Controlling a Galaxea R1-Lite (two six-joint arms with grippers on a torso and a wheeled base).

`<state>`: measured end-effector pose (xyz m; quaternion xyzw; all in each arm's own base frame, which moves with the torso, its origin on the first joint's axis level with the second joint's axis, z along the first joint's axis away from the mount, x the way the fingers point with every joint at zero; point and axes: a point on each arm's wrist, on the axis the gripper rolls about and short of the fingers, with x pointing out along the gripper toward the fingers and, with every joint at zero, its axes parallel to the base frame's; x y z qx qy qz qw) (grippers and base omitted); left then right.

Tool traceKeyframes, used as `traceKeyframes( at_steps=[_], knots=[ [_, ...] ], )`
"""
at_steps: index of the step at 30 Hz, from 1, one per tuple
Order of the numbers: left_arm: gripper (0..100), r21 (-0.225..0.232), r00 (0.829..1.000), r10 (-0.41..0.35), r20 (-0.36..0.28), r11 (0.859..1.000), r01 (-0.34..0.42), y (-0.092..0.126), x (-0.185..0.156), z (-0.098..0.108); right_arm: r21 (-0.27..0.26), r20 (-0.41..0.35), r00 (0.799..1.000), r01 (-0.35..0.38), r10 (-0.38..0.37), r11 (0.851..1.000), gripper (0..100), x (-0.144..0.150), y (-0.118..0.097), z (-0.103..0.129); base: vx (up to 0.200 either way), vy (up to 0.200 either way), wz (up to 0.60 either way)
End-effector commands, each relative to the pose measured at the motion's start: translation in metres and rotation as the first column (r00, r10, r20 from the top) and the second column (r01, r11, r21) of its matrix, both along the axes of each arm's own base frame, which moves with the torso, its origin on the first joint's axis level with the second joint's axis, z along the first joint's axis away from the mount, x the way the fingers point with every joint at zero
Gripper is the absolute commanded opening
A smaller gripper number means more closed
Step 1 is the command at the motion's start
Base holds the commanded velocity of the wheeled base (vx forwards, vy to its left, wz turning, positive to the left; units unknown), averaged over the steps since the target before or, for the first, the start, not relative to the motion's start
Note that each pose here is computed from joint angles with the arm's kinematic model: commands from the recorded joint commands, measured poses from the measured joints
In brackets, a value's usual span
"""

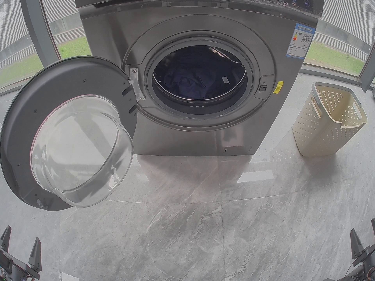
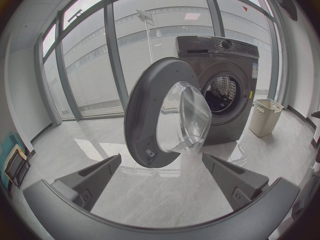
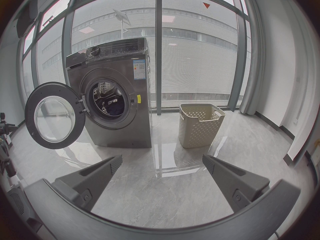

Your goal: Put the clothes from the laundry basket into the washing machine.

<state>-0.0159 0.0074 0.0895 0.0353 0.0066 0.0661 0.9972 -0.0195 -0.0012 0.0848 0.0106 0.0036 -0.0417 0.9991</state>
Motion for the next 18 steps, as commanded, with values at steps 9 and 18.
traceKeyframes(
  at_steps=[9,18],
  knots=[
    [100,-0.066,1.000,-0.020,-0.005,0.998,0.020,-0.0008,0.0007,-0.0047,-0.034,-0.007,0.996,-0.088,0.088,0.996,100,-0.0024,0.0015,-0.0088,-0.089,0.089,0.00],
    [100,-0.074,1.000,-0.024,-0.003,0.997,0.024,-0.0009,0.0007,-0.0046,-0.031,-0.004,0.996,-0.087,0.087,0.996,100,-0.0026,0.0014,-0.0087,0.000,0.111,0.00]
  ],
)
